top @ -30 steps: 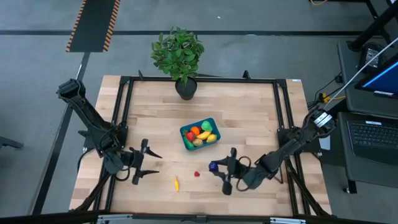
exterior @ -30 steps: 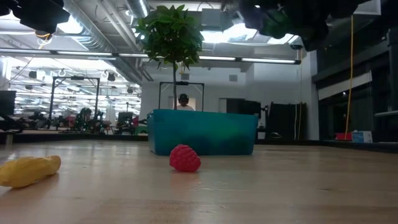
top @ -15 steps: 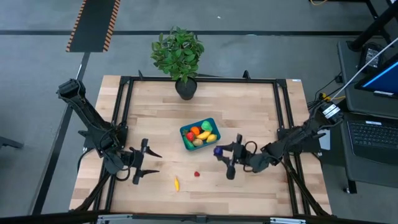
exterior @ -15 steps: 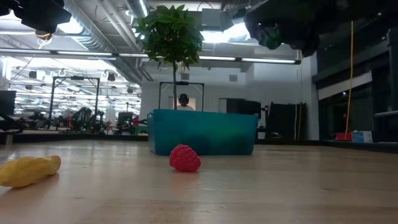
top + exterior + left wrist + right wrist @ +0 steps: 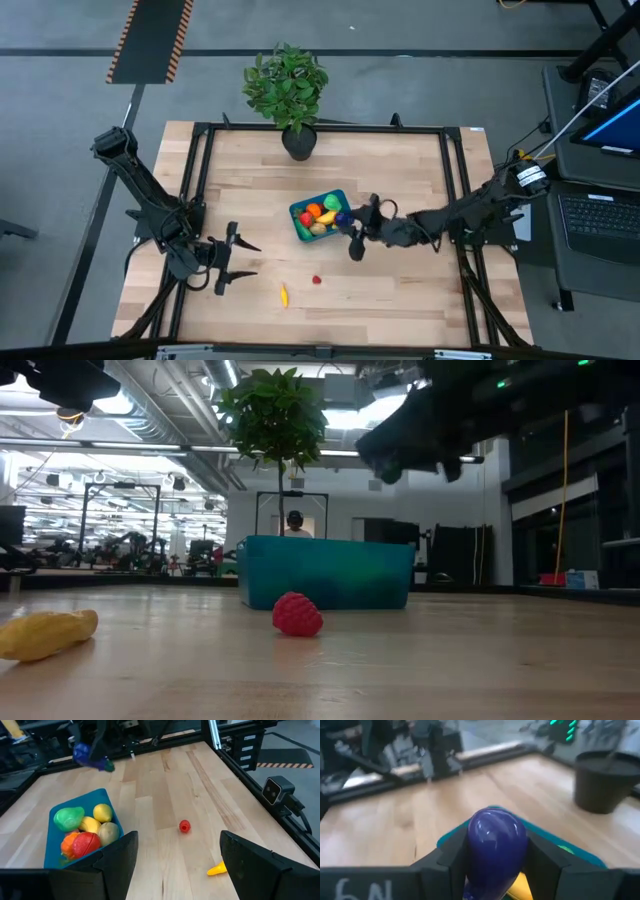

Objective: Pick and placing Produce into tupperware
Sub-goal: Put the violet eggplant into the blue bin

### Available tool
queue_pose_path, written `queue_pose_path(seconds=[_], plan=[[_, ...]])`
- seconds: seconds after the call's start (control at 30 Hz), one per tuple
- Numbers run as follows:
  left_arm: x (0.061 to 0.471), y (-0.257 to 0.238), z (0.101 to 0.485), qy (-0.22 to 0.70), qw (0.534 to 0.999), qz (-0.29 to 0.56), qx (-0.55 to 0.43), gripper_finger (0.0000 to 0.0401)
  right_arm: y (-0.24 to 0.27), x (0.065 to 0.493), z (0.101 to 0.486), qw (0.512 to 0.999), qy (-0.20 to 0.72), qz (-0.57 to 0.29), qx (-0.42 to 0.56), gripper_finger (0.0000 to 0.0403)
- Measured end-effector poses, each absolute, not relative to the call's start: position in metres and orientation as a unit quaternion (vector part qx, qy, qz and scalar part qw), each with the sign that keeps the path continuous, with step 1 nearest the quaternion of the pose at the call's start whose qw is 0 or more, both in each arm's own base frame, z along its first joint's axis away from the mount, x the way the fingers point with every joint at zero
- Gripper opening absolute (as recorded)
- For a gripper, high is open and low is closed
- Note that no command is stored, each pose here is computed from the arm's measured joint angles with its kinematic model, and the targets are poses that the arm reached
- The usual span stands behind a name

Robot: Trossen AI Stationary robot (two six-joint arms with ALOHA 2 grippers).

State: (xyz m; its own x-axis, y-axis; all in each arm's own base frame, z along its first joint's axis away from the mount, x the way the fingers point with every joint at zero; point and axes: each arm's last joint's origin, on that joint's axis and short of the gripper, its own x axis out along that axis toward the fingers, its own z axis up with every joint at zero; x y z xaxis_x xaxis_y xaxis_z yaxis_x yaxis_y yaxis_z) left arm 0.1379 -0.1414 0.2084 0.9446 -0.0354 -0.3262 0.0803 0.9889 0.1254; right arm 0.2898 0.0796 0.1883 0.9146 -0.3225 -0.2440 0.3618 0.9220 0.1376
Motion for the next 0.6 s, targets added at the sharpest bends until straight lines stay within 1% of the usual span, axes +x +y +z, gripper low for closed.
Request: queue_pose_path(seconds=[0.2,0.3,0.6], plan=[[0.141,-0.138,0.208,0.166,0.983,-0.019,0.073,0.0271,0.046,0.310,0.196,0.961,0.212,-0.139,0.106,0.0155],[0.143,-0.136,0.207,0.169,0.983,-0.010,0.074,0.0271,0.033,0.318,0.206,0.952,0.257,-0.125,0.112,0.0155],[0.145,-0.133,0.206,0.174,0.982,-0.002,0.077,0.0271,0.015,0.331,0.233,0.914,0.377,-0.072,0.129,0.0155]])
